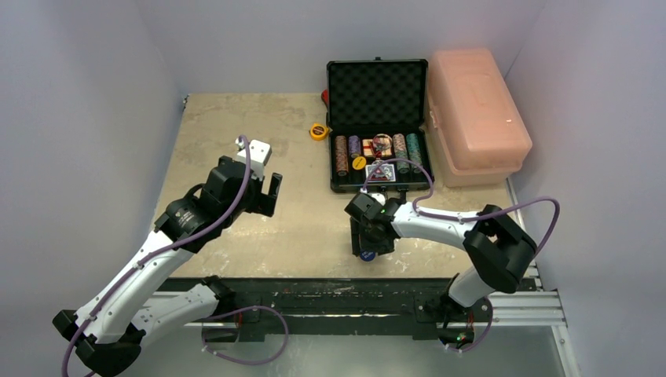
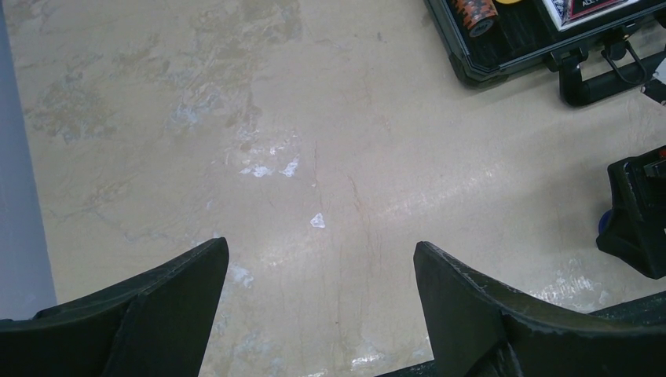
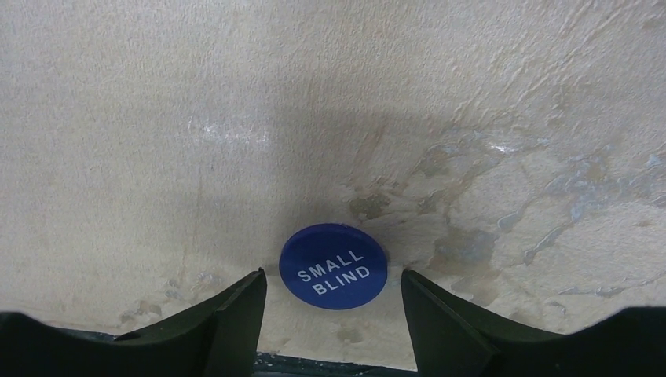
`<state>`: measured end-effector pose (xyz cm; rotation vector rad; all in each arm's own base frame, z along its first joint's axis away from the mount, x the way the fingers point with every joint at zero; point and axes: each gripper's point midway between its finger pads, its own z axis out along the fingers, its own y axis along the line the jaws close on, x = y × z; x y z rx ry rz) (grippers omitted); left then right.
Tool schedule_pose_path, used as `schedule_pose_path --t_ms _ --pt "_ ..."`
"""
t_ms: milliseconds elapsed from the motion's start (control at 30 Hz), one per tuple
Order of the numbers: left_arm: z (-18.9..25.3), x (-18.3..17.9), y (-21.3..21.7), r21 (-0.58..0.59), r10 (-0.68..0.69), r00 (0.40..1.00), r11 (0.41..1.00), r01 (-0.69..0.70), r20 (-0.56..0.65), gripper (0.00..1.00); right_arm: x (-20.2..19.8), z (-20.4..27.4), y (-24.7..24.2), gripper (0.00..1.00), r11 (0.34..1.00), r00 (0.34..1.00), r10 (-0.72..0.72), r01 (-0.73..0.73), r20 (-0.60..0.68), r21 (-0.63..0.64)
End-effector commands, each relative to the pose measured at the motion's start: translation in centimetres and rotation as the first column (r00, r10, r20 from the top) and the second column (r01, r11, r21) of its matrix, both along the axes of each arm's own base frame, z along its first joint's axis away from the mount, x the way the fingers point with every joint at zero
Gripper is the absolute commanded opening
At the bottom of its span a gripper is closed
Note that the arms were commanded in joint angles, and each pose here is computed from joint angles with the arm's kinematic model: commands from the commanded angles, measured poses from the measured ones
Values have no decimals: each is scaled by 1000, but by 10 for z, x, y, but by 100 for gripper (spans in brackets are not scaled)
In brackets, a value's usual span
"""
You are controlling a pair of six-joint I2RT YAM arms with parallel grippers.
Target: Pack up texas hold em set
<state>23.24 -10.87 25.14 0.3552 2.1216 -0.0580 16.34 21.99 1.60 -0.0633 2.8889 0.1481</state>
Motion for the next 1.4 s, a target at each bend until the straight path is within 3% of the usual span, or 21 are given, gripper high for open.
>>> schedule_pose_path --t_ms 0,867,1367 --pt "8 3 0 -7 -6 1000 1000 6 26 88 11 6 8 67 1000 999 3 -3 43 2" --pt "9 2 0 -11 -10 1000 1000 10 29 87 -12 -32 0 58 993 998 51 -54 -37 -106" --pt "8 2 0 -10 -11 1000 1000 11 27 87 -15 -42 -3 43 986 996 83 -89 -44 -139"
